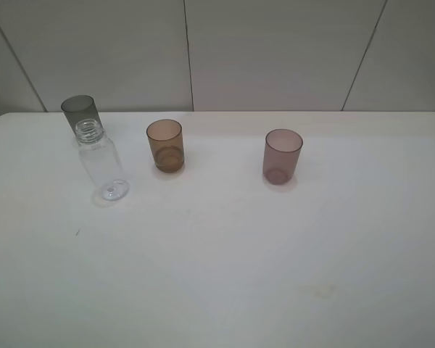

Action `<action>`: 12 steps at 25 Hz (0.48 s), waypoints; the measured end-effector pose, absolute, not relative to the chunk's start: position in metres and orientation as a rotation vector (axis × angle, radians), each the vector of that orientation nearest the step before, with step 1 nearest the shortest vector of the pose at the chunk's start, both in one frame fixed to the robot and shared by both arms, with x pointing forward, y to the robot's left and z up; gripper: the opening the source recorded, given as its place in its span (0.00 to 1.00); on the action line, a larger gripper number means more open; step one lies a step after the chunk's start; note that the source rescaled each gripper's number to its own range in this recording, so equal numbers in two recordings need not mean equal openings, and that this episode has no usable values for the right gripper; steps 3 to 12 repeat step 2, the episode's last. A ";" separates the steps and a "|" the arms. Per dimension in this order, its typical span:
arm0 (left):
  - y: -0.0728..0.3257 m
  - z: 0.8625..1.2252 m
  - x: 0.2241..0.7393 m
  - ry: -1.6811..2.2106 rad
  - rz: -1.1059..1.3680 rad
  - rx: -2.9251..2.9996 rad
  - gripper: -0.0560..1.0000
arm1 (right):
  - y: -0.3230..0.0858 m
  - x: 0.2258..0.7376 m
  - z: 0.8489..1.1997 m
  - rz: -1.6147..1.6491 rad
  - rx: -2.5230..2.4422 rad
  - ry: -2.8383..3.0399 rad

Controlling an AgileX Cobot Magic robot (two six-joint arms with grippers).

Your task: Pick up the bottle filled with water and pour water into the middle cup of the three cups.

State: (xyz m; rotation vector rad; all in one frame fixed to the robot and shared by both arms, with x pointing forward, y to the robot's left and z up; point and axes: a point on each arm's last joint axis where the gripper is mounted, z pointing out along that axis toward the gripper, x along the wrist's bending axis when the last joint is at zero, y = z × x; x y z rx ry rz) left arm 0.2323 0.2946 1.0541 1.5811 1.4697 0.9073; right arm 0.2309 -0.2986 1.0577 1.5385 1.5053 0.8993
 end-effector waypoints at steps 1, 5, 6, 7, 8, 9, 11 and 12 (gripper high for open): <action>0.295 1.054 0.232 1.470 0.907 1.581 1.00 | -0.299 0.231 1.058 0.899 1.539 1.505; 0.295 1.054 0.232 1.470 0.907 1.581 1.00 | -0.299 0.231 1.058 0.899 1.539 1.505; 0.295 1.054 0.232 1.470 0.907 1.581 1.00 | -0.299 0.231 1.058 0.899 1.539 1.505; 0.295 1.054 0.232 1.470 0.907 1.581 1.00 | -0.299 0.231 1.058 0.899 1.539 1.505; 0.295 1.054 0.232 1.470 0.907 1.581 1.00 | -0.299 0.231 1.058 0.899 1.539 1.505; 0.295 1.054 0.232 1.470 0.907 1.581 1.00 | -0.299 0.231 1.058 0.899 1.539 1.505; 0.295 1.054 0.232 1.470 0.907 1.581 1.00 | -0.299 0.231 1.058 0.899 1.539 1.505; 0.295 1.054 0.232 1.470 0.907 1.581 1.00 | -0.299 0.231 1.058 0.899 1.539 1.505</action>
